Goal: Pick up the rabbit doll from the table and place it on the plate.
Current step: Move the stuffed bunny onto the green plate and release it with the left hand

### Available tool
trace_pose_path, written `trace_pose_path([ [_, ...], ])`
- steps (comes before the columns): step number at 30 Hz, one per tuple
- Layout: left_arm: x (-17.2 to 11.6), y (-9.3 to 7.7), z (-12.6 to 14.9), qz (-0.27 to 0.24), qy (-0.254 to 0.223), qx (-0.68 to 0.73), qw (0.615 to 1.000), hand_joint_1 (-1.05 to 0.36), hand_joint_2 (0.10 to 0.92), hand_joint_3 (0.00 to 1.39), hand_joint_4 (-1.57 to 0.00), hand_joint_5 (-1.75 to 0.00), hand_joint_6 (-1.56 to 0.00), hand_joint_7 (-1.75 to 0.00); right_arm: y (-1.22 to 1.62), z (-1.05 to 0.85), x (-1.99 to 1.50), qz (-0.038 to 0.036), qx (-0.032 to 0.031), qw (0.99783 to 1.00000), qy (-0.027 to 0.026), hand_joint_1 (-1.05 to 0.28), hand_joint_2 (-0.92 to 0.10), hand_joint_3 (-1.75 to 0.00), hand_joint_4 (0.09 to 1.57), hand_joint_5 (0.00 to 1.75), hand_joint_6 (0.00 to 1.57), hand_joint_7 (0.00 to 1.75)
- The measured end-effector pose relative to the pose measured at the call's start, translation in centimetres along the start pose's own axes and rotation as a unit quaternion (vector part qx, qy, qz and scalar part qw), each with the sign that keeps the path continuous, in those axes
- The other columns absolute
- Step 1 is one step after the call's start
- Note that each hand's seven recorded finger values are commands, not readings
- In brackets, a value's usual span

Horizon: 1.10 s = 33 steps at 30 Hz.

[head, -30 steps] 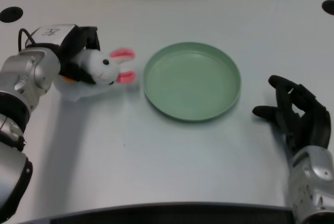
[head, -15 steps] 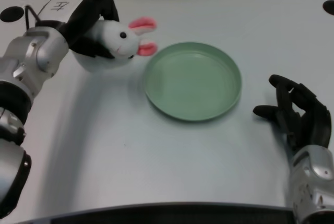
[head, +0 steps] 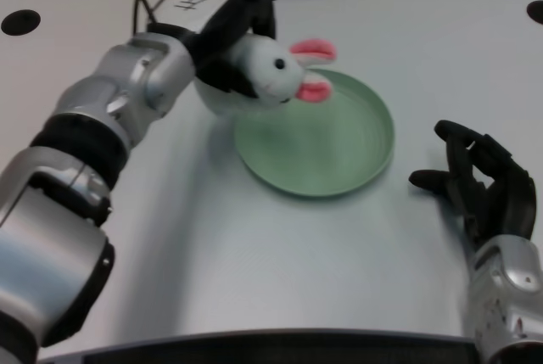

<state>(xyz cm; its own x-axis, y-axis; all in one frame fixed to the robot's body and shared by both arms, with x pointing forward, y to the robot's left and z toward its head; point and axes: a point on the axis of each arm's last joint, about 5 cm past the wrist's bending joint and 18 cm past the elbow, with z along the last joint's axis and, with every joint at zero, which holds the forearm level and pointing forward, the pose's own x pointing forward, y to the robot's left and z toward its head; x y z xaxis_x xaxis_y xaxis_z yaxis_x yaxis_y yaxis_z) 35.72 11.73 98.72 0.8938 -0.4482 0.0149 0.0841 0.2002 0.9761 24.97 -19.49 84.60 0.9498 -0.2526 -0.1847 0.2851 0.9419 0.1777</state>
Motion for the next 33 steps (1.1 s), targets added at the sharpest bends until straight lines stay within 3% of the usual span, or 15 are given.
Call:
trace_pose_path([
  [2,0.4,-0.3,0.9,-0.001,-0.012,-0.001,1.000,-0.10,0.911,0.07,-0.79,-1.74,-0.62,-1.71,0.05,0.05,0.01,0.0011,0.0000,1.00000,-0.0013,-0.33,-0.92,-0.25,0.79,1.08,0.81,0.48],
  [8,1.2,-0.9,2.6,-0.017,-0.023,0.010,1.000,-0.04,0.892,0.06,-0.82,-1.75,-0.64,-1.75,0.12,0.12,0.01,0.0004,0.0011,1.00000,-0.0019,-0.32,-0.92,-0.25,0.79,1.09,0.81,0.48],
  [16,1.3,-1.7,3.3,-0.035,-0.024,0.009,0.999,-0.10,0.911,0.08,-0.86,-1.75,-0.68,-1.75,0.36,-0.13,-0.17,0.0012,0.0065,0.99998,0.0014,-0.33,-0.92,-0.23,0.80,1.09,0.82,0.48],
  [19,1.4,-2.2,3.8,-0.037,-0.027,0.010,0.999,-0.11,0.910,0.09,-0.85,-1.75,-0.67,-1.75,0.43,-0.17,-0.27,0.0026,0.0091,0.99995,0.0002,-0.32,-0.92,-0.23,0.81,1.09,0.82,0.48],
  [23,1.4,-2.5,4.0,-0.041,-0.027,0.012,0.999,-0.14,0.909,0.09,-0.82,-1.75,-0.63,-1.75,0.46,-0.05,-0.39,0.0041,0.0104,0.99992,-0.0060,-0.33,-0.92,-0.23,0.81,1.08,0.83,0.48],
  [27,1.4,-2.7,4.0,-0.052,-0.022,0.014,0.998,-0.16,0.890,0.08,-0.75,-1.75,-0.59,-1.75,0.36,-0.23,-0.53,0.0037,0.0100,0.99994,-0.0032,-0.32,-0.92,-0.24,0.81,1.09,0.83,0.48],
  [28,1.4,-2.7,4.1,-0.058,-0.020,0.014,0.998,-0.20,0.874,0.06,-0.68,-1.69,-0.56,-1.61,0.35,-0.27,-0.56,0.0037,0.0099,0.99994,-0.0025,-0.32,-0.92,-0.24,0.81,1.08,0.83,0.48],
  [29,1.4,-2.7,4.1,-0.066,-0.018,0.015,0.998,-0.27,0.857,0.03,-0.68,-1.59,-0.58,-1.37,0.36,-0.29,-0.59,0.0038,0.0096,0.99994,-0.0021,-0.31,-0.92,-0.25,0.79,1.08,0.83,0.48],
  [33,1.5,-2.9,4.1,-0.096,-0.011,0.029,0.995,-0.46,0.873,0.01,-0.56,-1.23,-0.56,-0.90,0.47,-0.19,-0.59,0.0055,0.0096,0.99994,-0.0027,-0.30,-0.92,-0.26,0.79,1.09,0.82,0.49],
])
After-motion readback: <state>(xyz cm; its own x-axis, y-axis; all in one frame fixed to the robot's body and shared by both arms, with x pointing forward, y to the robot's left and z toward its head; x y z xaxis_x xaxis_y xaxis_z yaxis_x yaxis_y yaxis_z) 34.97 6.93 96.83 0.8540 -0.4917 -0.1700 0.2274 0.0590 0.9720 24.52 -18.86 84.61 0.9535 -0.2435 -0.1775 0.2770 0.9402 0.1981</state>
